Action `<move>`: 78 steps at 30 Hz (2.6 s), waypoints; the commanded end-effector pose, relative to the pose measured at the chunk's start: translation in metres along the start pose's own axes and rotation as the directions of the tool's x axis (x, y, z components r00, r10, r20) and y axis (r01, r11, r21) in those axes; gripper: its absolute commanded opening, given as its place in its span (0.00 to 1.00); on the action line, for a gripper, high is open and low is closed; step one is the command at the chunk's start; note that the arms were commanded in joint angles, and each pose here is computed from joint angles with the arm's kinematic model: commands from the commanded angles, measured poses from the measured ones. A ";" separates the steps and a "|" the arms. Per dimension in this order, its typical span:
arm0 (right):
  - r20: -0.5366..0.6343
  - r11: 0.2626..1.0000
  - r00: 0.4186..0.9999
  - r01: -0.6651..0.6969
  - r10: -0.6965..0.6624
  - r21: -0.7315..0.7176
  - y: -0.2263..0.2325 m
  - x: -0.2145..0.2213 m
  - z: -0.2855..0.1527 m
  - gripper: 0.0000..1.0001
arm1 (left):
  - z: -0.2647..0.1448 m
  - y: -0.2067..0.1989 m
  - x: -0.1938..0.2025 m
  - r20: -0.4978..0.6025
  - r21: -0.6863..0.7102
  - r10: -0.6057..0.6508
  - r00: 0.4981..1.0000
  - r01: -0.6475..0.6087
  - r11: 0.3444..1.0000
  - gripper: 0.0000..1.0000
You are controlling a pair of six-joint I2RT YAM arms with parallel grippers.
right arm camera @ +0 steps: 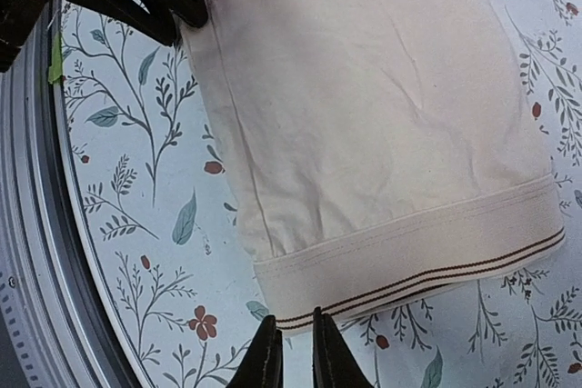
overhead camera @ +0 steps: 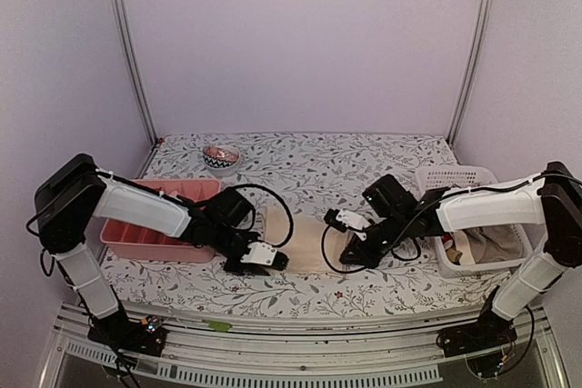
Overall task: Roll the underwear
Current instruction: Pick up the underwear from the center of the board, then move the underwear to the center of the board.
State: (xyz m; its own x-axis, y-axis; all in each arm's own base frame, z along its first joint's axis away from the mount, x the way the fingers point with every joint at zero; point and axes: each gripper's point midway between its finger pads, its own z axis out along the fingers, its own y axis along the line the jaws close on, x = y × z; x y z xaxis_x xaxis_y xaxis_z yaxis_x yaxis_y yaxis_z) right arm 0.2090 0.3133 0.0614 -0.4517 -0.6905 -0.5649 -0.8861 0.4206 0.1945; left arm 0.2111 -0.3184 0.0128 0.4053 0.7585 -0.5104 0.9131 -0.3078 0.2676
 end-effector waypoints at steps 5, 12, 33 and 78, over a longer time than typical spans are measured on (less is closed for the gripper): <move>0.115 0.985 0.979 0.165 -0.169 0.039 0.028 -0.010 -0.025 0.13 | -0.019 -0.061 0.020 -0.086 0.165 -0.016 0.996 0.030 0.986 0.14; 0.096 0.959 0.954 0.283 -0.284 0.020 0.053 0.002 -0.002 0.13 | -0.033 -0.083 0.014 -0.057 0.188 -0.092 0.994 0.101 0.977 0.21; -0.014 0.890 0.891 0.454 -0.454 0.038 0.067 0.013 0.051 0.32 | -0.055 -0.052 0.007 0.049 0.080 -0.175 0.983 0.171 0.982 0.43; -0.253 0.901 0.879 0.431 -0.404 0.058 0.050 0.059 0.077 0.01 | -0.053 -0.058 0.013 0.039 0.056 -0.051 0.998 0.049 0.997 0.33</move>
State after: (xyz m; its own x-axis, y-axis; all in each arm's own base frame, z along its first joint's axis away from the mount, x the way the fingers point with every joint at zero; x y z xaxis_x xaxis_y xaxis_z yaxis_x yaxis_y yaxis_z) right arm 0.1632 0.3722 0.0161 -0.0243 -0.8475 -0.5302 -0.9759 0.1352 -0.1714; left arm 0.1618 -0.2607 0.0360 0.3132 0.7635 -0.5649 0.9489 -0.2756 0.1536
